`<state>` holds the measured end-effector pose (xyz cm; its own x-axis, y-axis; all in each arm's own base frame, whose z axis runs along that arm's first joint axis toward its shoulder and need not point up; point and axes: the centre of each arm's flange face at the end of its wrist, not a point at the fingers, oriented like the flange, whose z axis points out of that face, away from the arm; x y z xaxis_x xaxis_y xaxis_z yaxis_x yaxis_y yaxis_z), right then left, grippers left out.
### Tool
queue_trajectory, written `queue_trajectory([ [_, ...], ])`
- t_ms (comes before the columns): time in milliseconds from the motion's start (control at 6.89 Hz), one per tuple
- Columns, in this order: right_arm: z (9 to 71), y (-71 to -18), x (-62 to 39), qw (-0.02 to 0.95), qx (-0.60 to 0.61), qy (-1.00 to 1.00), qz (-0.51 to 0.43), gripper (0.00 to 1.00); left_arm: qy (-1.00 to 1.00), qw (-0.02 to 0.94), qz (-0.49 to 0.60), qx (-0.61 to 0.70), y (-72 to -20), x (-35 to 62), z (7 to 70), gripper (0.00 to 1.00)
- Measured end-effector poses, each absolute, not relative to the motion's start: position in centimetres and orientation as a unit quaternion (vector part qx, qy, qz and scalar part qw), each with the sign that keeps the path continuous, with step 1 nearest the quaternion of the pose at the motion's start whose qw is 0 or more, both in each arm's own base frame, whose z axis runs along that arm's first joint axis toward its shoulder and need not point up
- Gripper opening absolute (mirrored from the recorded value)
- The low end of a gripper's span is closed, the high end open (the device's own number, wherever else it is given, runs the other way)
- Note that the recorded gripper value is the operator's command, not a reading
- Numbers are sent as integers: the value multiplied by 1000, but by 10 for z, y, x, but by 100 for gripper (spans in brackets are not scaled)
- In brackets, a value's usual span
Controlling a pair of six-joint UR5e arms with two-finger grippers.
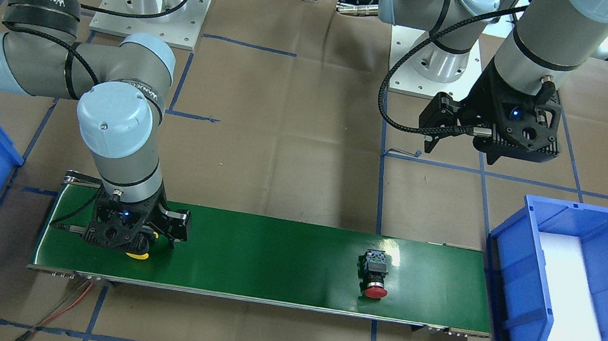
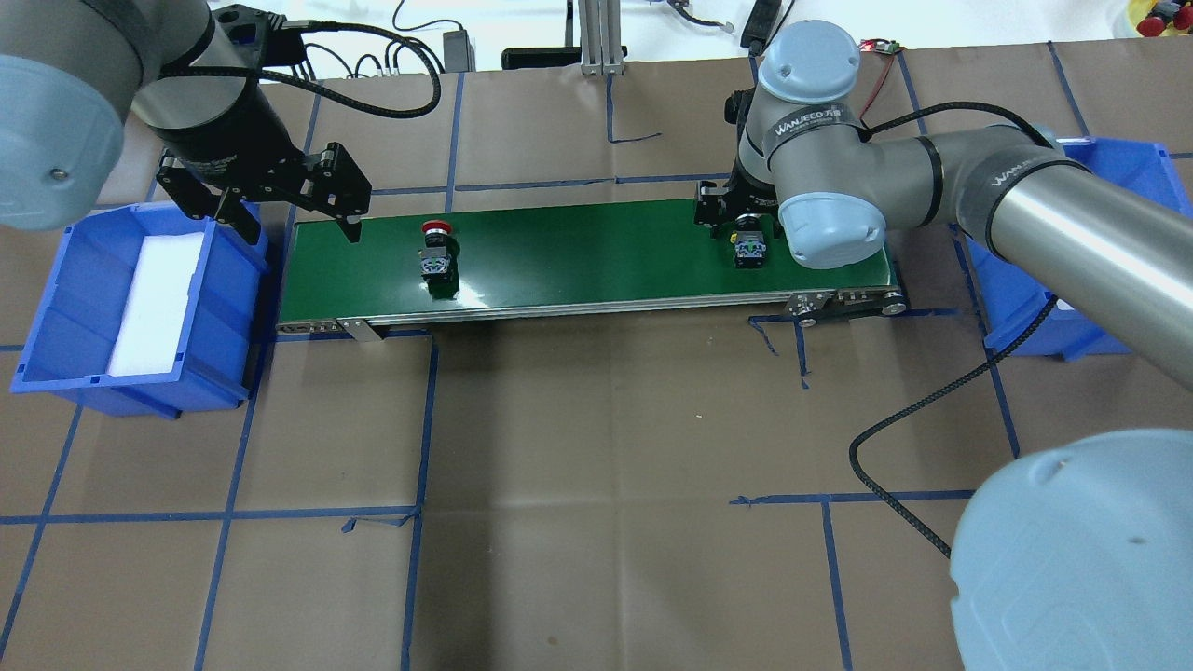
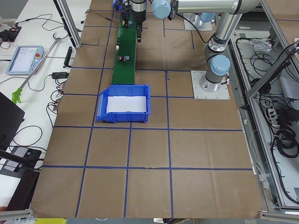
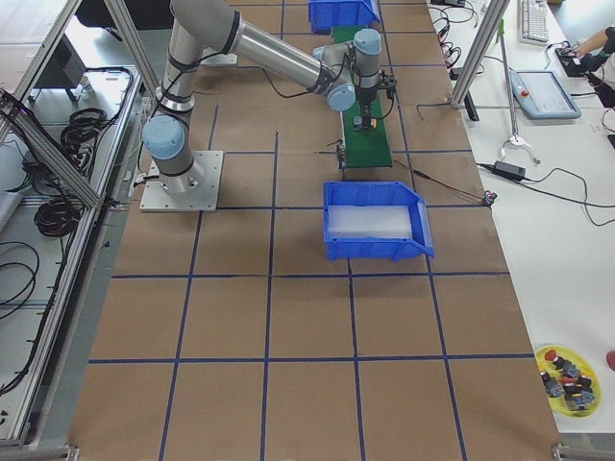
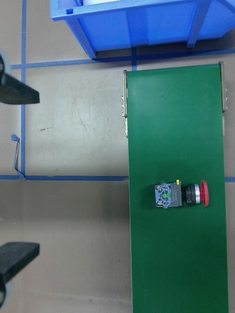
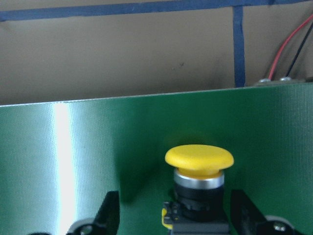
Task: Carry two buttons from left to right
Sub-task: 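Grasp the yellow button on the conveyor with the right gripper while the left gripper withdraws, then carry the yellow button into the empty blue bin with the right gripper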
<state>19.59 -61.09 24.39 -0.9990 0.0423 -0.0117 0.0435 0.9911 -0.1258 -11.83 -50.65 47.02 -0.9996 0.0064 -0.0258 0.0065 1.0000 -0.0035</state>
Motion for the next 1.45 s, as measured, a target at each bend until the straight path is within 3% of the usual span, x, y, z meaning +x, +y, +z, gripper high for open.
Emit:
queue_trajectory([
  [145,242,-610,195,4,21,998,-60,15,1000,13,-4,3,-507,-119,470,100],
  [290,243,-610,194,3,22,998,-56,6,1000,11,-7,3,-507,-119,472,100],
  [870,283,-625,162,1,39,998,-56,4,1000,11,-12,3,-507,-118,475,100],
  [1450,404,-639,-35,-13,1,999,-46,5,1000,11,-12,1,-507,-117,474,100],
])
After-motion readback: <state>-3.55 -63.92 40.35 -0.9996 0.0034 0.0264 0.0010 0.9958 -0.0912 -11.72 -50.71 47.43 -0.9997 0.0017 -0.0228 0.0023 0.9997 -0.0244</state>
